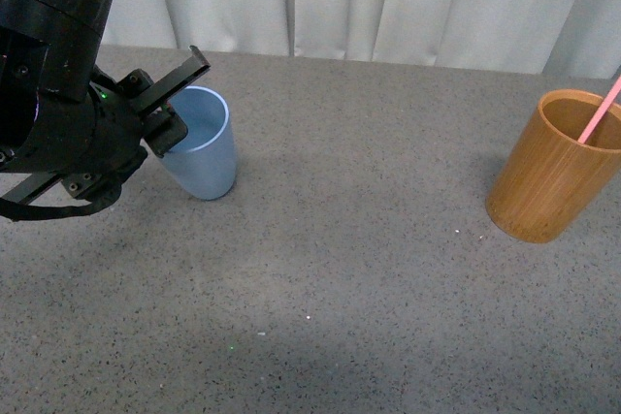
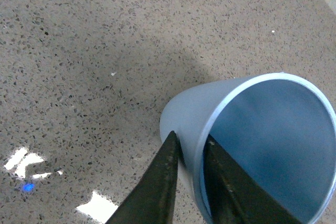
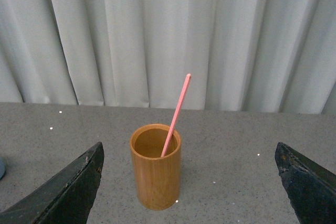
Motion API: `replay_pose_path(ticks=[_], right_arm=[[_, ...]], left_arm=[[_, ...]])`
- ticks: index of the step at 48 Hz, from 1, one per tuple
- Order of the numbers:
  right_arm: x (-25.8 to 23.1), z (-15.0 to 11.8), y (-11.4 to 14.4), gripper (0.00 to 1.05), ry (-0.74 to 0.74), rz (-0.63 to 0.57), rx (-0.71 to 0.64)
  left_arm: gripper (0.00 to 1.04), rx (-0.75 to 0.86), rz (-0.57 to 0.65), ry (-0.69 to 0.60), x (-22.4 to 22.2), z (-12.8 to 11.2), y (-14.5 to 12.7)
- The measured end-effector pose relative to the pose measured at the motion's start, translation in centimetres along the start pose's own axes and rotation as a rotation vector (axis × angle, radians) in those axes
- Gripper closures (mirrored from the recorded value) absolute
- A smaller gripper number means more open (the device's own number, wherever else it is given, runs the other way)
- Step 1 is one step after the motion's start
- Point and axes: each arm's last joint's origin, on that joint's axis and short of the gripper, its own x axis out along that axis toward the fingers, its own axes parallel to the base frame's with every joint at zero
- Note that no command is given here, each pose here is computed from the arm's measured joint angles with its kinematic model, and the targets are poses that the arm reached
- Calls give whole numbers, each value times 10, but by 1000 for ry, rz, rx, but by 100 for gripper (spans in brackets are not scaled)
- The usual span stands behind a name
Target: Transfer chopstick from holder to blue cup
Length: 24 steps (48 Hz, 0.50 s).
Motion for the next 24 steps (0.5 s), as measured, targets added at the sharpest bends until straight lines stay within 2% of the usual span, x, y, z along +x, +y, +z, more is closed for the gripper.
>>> replay_pose_path(ticks=[2, 5, 24], right_arm=[[0, 0, 0, 10, 0, 0, 0], [0, 0, 0, 10, 0, 0, 0], [0, 0, 0, 10, 0, 0, 0]], left_arm=[[95, 0, -6, 2, -1, -1, 0], [102, -1, -14, 11, -2, -3, 1], [101, -21, -94, -1, -29, 5, 2]])
